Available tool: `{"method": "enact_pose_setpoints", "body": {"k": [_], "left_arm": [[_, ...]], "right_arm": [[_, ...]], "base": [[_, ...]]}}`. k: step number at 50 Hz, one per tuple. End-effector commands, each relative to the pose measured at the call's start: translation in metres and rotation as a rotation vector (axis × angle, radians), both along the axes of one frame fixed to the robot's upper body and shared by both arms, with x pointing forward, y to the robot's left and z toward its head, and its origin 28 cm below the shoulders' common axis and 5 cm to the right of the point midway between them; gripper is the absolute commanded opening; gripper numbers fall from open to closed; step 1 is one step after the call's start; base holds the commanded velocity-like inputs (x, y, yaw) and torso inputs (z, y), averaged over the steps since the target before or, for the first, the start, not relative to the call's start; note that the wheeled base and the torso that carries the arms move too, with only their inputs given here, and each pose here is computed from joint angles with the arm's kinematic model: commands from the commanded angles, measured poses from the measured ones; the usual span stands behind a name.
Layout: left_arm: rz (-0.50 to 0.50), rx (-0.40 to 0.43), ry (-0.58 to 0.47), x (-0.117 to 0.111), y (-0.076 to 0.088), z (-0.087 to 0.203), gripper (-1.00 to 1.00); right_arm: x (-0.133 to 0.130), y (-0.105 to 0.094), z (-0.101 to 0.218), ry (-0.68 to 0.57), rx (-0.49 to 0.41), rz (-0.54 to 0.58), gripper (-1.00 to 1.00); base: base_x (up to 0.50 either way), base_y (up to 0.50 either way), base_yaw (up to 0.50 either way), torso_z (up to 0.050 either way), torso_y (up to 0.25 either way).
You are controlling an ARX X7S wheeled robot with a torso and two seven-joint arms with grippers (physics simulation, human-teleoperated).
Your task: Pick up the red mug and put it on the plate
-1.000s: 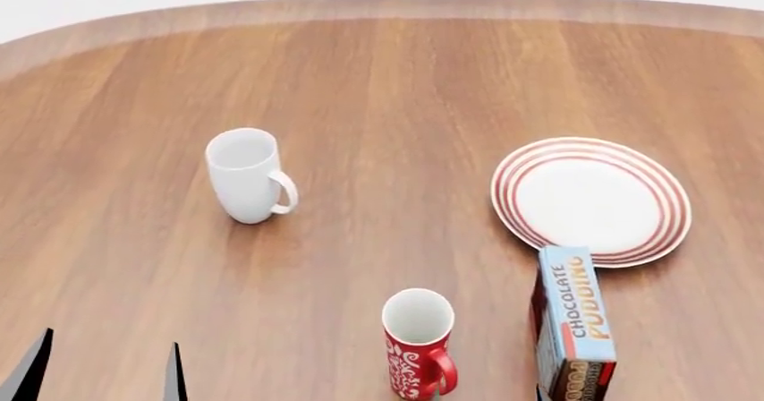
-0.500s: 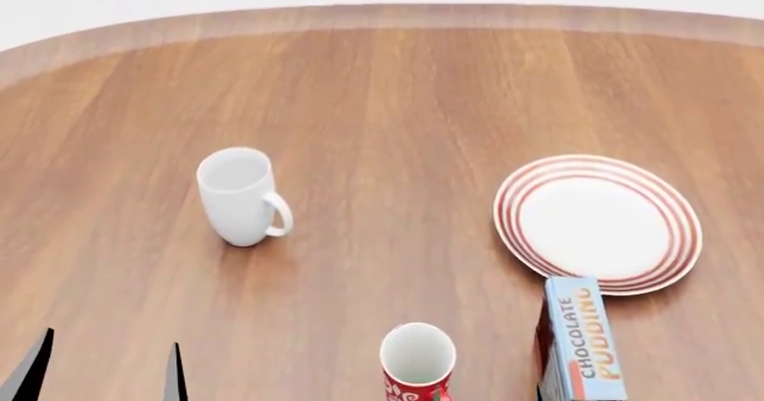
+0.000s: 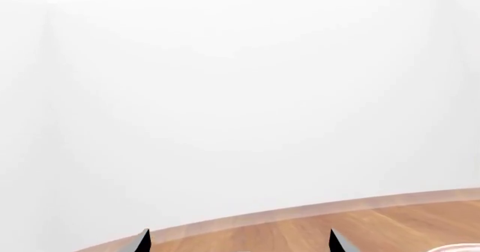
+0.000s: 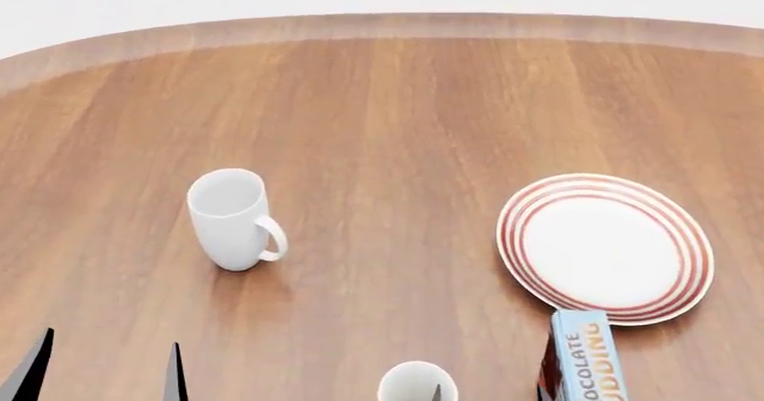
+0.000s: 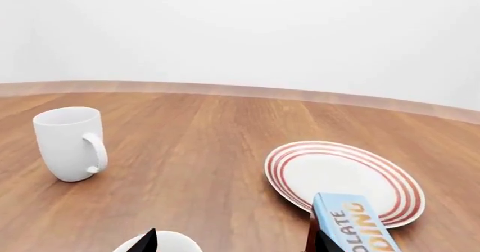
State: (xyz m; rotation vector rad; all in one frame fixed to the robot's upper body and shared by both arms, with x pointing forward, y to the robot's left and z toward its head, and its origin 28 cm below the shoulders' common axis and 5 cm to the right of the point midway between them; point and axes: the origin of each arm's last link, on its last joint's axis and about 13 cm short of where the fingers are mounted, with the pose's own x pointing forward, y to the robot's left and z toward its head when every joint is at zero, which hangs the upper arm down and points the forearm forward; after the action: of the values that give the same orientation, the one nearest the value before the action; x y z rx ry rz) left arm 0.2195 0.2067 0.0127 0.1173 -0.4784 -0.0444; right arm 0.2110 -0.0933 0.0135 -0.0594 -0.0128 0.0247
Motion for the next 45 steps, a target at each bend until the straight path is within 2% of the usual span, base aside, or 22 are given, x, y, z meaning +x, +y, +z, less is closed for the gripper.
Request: {"method": "enact_pose_setpoints", "body": {"k": [1,45], "left_arm": [[0.0,0.001,0.0,0.0,0.0,0.0,1.0],[-0.003,0.003,-0.002,0.0,0.0,0.0,1.0]], "right_arm": [[0.0,0.0002,0.0002,-0.001,0.0,-0.001,1.0],[-0.0002,-0.0002,-0.0005,-0.001,0.002,-0.002,1.0]], "base": [[0.14,0.0,0.0,0.0,0.0],[0.14,0.0,0.0,0.0,0.0]]}}
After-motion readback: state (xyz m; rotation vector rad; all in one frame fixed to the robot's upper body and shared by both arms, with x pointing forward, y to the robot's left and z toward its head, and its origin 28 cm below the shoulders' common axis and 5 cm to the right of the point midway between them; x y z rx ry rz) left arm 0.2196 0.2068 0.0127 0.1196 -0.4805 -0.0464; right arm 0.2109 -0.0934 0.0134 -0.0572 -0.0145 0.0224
